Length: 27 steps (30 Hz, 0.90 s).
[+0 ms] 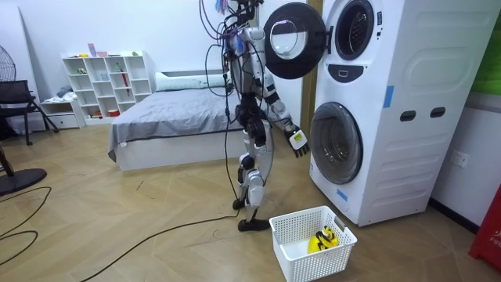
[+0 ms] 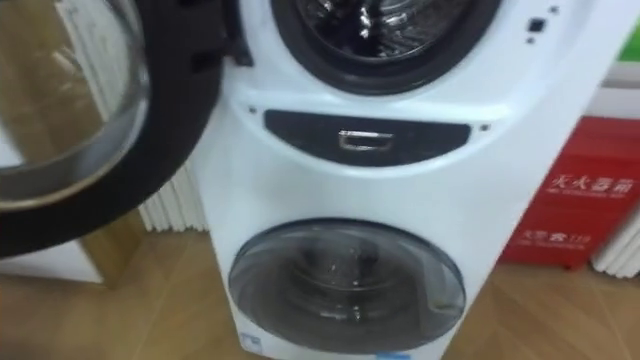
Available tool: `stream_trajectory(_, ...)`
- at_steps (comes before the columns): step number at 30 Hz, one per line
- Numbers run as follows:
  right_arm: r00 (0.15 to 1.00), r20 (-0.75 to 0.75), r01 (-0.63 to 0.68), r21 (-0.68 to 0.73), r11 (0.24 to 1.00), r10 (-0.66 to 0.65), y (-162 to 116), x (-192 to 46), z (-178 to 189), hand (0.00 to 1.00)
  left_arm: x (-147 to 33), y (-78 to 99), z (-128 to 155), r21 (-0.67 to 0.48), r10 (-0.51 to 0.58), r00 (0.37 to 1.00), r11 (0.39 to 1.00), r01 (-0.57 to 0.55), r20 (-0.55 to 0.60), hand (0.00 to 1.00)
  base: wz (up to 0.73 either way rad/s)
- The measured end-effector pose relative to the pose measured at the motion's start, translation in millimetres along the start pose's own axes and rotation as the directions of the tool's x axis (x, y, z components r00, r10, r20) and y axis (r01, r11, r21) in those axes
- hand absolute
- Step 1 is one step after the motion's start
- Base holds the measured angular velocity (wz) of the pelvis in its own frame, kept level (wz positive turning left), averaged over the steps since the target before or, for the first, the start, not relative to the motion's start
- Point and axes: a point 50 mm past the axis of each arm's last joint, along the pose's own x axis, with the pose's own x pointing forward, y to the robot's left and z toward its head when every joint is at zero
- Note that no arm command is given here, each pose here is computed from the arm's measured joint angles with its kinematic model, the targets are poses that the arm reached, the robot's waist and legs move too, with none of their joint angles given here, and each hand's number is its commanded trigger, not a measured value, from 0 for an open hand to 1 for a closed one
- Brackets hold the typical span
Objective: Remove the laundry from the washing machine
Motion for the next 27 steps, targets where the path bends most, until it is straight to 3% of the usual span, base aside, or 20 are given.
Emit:
stream_trajectory(11,0.996,-0.074,0.054,0.056,0.997,-0.05,-7.6,-9.2,-29.8,0.0,-11.0,0.8,-40.3,-0.25,0.03,0.988,0.966,-0.068,-0.154,0.0,-0.03)
stream_trajectory(16,0.995,-0.051,0.095,0.082,0.992,-0.091,-11.6,-9.7,-26.3,0.0,-16.3,5.7,-56.0,-0.384,0.055,0.974,0.913,-0.137,-0.218,0.0,0.09)
stream_trajectory(22,0.995,0.014,0.098,0.061,0.993,-0.099,-12.2,-9.0,-12.5,0.0,-20.6,13.0,-68.0,-0.543,0.081,0.957,0.809,-0.227,-0.28,0.0,-0.02)
stream_trajectory(25,0.993,0.05,0.107,0.066,0.992,-0.111,-16.9,-11.9,-8.2,0.0,-14.9,33.4,-58.2,-0.628,0.141,0.952,0.723,-0.286,-0.272,0.0,0.02)
stream_trajectory(27,0.989,0.064,0.126,0.057,0.99,-0.13,-22.6,-14.1,-6.5,0.0,-7.1,56.9,-37.2,-0.668,0.203,0.955,0.683,-0.296,-0.215,0.0,0.05)
